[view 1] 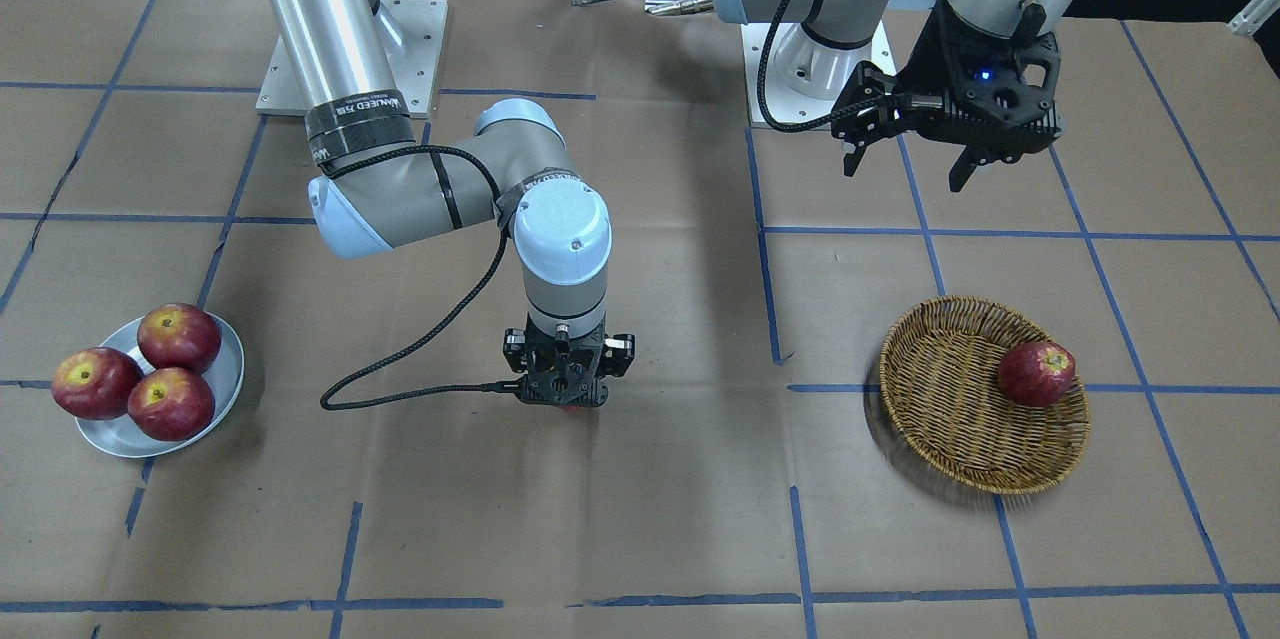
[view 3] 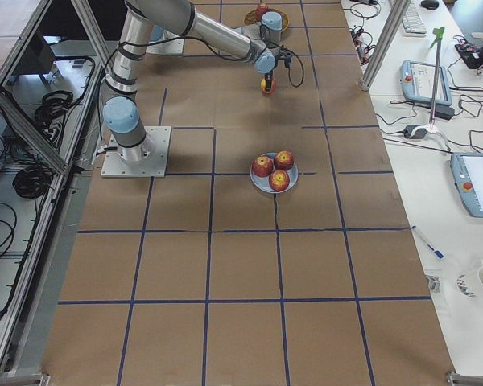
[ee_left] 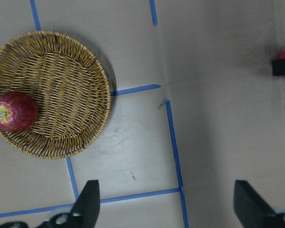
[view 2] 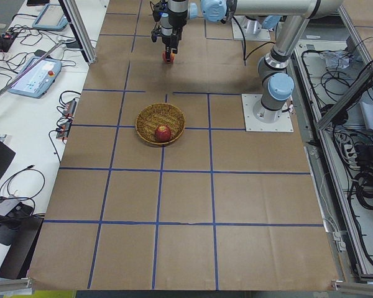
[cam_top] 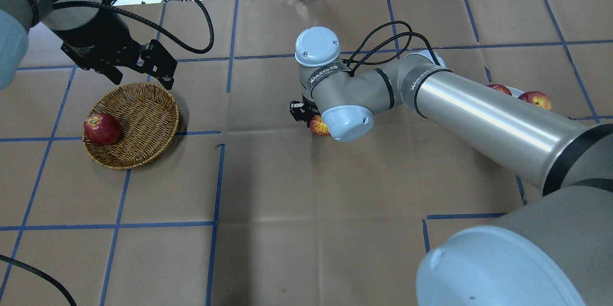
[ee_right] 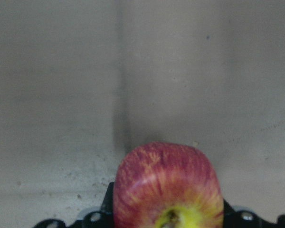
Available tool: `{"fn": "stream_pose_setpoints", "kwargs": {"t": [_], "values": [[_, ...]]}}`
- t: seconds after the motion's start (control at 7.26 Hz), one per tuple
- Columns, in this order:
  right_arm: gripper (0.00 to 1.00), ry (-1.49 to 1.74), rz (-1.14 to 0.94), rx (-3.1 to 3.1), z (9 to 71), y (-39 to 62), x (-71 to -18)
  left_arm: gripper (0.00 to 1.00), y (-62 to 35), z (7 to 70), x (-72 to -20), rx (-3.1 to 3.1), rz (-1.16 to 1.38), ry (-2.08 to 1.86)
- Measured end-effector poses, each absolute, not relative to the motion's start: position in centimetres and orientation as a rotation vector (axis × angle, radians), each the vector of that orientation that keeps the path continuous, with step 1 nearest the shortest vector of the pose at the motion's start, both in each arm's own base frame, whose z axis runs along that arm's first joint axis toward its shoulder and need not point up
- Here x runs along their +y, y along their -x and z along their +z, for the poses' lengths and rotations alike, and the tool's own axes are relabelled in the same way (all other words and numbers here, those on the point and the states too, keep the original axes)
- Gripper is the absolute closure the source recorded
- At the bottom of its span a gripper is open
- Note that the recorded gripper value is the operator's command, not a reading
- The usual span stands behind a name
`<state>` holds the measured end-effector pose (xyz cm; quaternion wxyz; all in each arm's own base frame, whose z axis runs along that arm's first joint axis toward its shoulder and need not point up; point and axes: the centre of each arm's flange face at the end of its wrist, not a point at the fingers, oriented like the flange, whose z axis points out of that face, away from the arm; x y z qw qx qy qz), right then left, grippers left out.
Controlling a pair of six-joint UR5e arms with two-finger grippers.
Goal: Transfer apple from basket to plate
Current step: 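Lift the apple with the right gripper and carry it over the white plate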
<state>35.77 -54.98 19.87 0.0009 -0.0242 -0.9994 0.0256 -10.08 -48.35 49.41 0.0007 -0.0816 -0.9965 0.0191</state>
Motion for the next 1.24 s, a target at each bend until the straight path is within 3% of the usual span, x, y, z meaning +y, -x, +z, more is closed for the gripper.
{"fn": "stream_pose_setpoints", "kwargs": {"t": [0.69,1.24], "values": [[0.51,0.067,0.191,-3.151,29.6,-31.6,-57.9,0.01,10.1,49.3,-48.4,-3.126,0.055,0.266],[0.51,-0.156,0.051,-3.114,36.5,-9.0,-60.2,0.01,10.1,49.2,-48.5,-3.125,0.053,0.266]]}}
